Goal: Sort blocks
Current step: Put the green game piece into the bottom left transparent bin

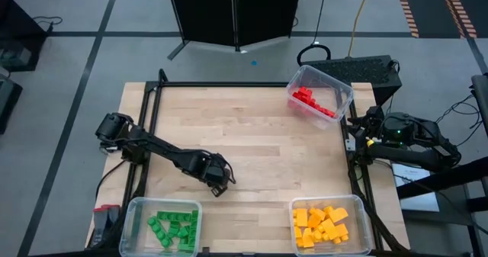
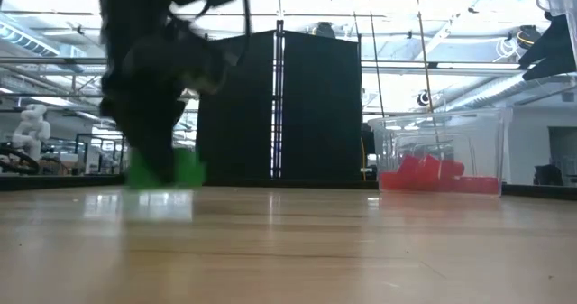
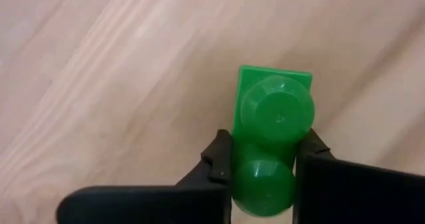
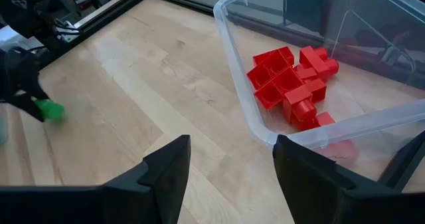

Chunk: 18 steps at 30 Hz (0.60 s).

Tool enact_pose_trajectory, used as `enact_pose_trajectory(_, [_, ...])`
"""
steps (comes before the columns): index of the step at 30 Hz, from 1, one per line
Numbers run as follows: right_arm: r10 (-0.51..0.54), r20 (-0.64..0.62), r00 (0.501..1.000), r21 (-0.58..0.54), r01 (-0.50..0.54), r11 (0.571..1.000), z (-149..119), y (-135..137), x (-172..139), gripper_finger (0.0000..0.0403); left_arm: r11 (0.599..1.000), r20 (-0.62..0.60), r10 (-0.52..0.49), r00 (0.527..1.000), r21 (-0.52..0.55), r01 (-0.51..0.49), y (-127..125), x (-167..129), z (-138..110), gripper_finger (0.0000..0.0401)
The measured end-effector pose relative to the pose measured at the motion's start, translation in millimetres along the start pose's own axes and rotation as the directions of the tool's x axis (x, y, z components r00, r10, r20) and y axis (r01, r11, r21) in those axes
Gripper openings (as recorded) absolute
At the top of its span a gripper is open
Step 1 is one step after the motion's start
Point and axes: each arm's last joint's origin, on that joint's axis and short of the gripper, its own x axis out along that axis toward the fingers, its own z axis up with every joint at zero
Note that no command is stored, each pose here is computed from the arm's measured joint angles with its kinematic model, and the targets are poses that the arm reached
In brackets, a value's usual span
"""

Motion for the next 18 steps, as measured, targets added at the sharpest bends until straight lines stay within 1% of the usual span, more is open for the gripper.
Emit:
enact_pose_trajectory(3, [0.0, 0.0, 1.0, 0.0, 0.0, 1.0, 0, 0, 0, 0.0208, 0.999, 0.03, -0.044, 0.999, -0.004, 0.045, -11, -16, 9, 0.0015])
enact_pose_trajectory(5, [0.0, 0.0, 1.0, 0.0, 0.0, 1.0, 0, 0, 0, 0.0208, 0.999, 0.035, -0.052, 0.998, -0.004, 0.052, -16, -26, 13, 0.0014])
enact_pose_trajectory(9, [0.0, 0.0, 1.0, 0.0, 0.0, 1.0, 0, 0, 0, 0.0208, 0.997, 0.033, -0.072, 0.997, 0.007, 0.072, -29, -60, 22, 0.0014])
enact_pose_trajectory(12, [0.0, 0.0, 1.0, 0.0, 0.0, 1.0, 0, 0, 0, 0.0208, 0.997, 0.011, -0.055, 0.998, 0.051, 0.055, -37, -96, 22, 0.0014])
enact_pose_trajectory(15, [0.0, 0.0, 1.0, 0.0, 0.0, 1.0, 0, 0, 0, 0.0208, 0.995, 0.003, -0.058, 0.998, 0.078, 0.057, -43, -138, 19, 0.0014])
enact_pose_trajectory(18, [0.0, 0.0, 1.0, 0.0, 0.0, 1.0, 0, 0, 0, 0.0208, 0.991, 0.012, -0.097, 0.995, 0.09, 0.096, -50, -178, 9, 0.0014])
